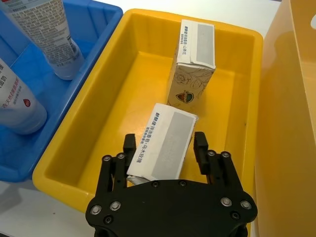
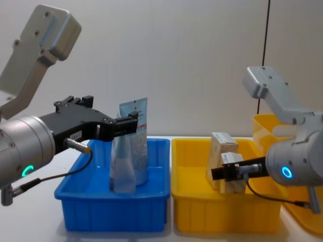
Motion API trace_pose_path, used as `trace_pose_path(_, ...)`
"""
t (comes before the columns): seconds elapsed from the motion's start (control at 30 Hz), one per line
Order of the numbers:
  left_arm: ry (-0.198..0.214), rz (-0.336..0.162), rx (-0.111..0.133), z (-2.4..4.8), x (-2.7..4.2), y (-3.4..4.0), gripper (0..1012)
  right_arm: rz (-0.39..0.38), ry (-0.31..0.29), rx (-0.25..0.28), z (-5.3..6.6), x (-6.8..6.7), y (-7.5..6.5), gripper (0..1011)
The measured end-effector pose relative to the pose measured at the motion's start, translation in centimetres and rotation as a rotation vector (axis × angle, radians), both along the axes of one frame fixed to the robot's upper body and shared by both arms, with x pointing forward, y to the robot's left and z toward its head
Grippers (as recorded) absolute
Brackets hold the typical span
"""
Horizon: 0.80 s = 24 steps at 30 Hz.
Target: Bimanual collaborative sorting of washing and personal care products
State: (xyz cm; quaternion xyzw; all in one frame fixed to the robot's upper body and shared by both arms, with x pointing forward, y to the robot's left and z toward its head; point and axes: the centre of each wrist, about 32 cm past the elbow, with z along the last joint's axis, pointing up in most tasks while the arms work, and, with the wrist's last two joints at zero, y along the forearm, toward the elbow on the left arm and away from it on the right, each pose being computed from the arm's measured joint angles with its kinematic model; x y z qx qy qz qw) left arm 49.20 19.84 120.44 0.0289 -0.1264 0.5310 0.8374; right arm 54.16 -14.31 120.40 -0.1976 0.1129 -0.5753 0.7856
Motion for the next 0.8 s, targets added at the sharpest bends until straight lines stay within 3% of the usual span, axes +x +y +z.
trace_pose_path(0.37, 0.0, 0.0, 0.0, 0.0, 0.0, 0.0, 1001, -0.003, -0.002, 0.001, -0.05, 0.05, 0.05, 371)
trace_pose_path(0.8, 0.0, 0.0, 0.0, 0.0, 0.0, 0.0, 1002, 0.008, -0.041, 0.016, 0.53, 0.03, -0.26, 364)
